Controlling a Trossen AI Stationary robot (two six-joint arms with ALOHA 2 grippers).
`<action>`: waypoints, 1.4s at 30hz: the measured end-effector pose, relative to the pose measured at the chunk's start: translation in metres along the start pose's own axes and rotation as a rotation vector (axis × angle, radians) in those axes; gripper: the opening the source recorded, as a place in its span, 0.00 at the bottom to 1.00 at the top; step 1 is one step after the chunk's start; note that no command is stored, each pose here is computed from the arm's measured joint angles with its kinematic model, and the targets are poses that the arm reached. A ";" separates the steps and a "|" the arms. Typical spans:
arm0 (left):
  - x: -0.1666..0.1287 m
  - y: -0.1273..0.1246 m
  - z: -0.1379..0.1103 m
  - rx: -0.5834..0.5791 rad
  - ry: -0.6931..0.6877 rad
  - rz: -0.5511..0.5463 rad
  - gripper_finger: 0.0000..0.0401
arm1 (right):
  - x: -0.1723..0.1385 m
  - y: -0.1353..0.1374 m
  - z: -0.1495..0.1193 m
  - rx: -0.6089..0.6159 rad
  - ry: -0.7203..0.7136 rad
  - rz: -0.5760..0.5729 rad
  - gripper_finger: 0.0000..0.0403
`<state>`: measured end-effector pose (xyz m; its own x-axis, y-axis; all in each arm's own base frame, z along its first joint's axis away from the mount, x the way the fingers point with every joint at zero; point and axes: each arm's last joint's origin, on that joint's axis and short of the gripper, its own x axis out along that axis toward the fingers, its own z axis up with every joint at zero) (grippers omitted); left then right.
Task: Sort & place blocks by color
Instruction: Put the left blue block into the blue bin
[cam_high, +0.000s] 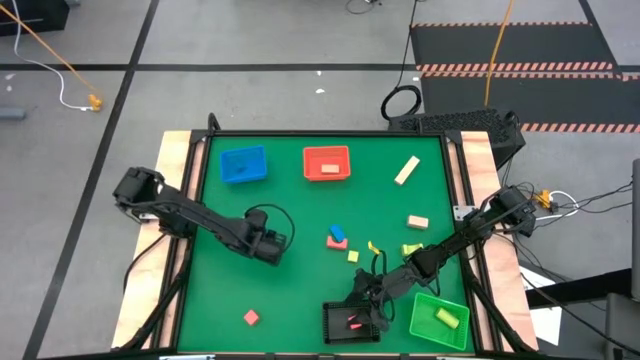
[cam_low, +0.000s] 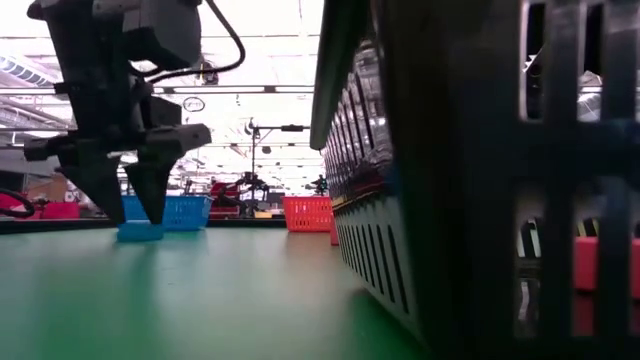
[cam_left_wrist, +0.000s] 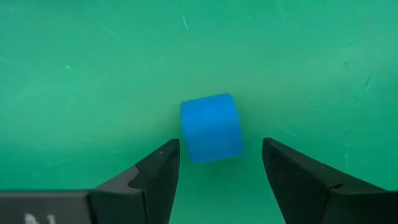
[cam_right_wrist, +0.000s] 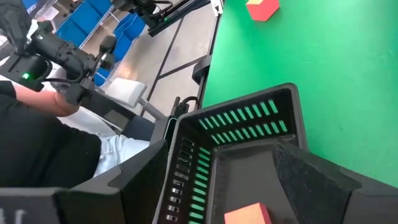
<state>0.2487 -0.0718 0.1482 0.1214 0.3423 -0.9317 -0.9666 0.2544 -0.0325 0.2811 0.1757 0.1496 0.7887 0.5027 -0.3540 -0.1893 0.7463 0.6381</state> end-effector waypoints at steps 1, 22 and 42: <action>0.002 -0.001 -0.001 0.001 -0.001 0.002 0.57 | 0.000 0.000 0.000 0.000 0.001 -0.001 0.70; 0.015 -0.002 -0.003 0.093 -0.084 0.060 0.32 | 0.000 -0.002 -0.001 0.025 0.010 -0.017 0.70; -0.048 0.017 0.090 0.127 -0.512 -0.109 0.32 | -0.043 -0.022 0.068 -0.127 -0.159 -0.129 0.70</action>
<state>0.2468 -0.0019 0.2247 0.3452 0.6971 -0.6284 -0.9110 0.4100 -0.0456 0.2910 0.1084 0.1969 0.8915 0.3319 -0.3085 -0.1450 0.8540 0.4996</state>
